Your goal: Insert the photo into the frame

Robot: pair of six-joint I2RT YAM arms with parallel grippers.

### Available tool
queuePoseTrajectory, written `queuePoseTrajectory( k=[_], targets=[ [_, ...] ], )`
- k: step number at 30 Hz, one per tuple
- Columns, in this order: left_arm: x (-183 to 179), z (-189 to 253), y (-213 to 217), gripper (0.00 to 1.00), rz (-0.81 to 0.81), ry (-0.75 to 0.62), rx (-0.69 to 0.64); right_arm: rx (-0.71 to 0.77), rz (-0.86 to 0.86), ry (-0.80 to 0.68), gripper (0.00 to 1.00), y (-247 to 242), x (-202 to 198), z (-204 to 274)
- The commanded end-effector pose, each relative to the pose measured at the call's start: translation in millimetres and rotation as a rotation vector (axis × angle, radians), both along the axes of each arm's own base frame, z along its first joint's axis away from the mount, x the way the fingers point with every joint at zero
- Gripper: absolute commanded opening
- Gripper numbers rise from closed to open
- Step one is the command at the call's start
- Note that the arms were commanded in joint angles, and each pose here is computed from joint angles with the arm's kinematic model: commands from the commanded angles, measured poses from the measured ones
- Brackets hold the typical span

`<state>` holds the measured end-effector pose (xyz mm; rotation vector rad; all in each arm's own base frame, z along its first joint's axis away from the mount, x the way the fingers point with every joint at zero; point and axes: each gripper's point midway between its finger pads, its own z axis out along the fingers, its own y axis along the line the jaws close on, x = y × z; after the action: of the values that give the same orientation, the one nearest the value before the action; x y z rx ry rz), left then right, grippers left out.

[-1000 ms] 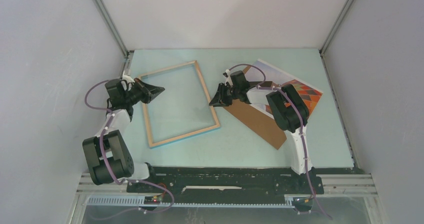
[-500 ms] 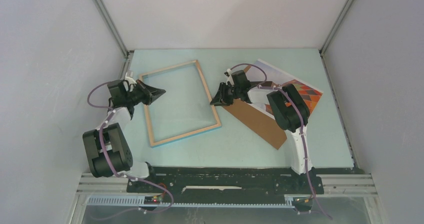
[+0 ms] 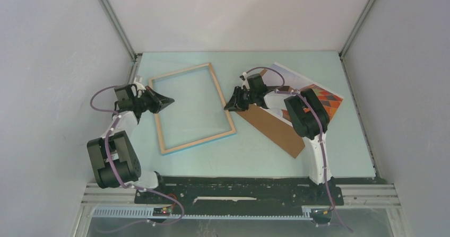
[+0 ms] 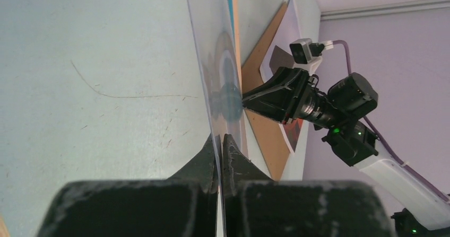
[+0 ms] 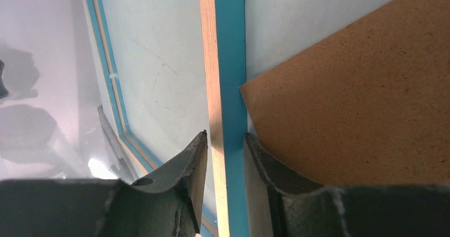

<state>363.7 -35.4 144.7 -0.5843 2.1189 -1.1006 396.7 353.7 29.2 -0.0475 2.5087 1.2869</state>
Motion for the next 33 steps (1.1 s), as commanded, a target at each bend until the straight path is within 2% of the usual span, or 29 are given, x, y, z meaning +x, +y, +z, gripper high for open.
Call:
queuePoseTrajectory(
  k=[1, 26, 33],
  targets=[
    [-8, 12, -9, 0.0, -0.052, -0.041, 0.051, 0.043, 0.03, -0.014, 0.38, 11, -3, 8],
    [-14, 64, -25, 0.0, -0.086, -0.183, 0.012, 0.05, 0.024, -0.015, 0.43, 10, -1, 8],
    [-11, 62, -28, 0.0, -0.098, -0.182, 0.006, 0.05, 0.022, -0.013, 0.43, 9, 0, 8]
  ],
)
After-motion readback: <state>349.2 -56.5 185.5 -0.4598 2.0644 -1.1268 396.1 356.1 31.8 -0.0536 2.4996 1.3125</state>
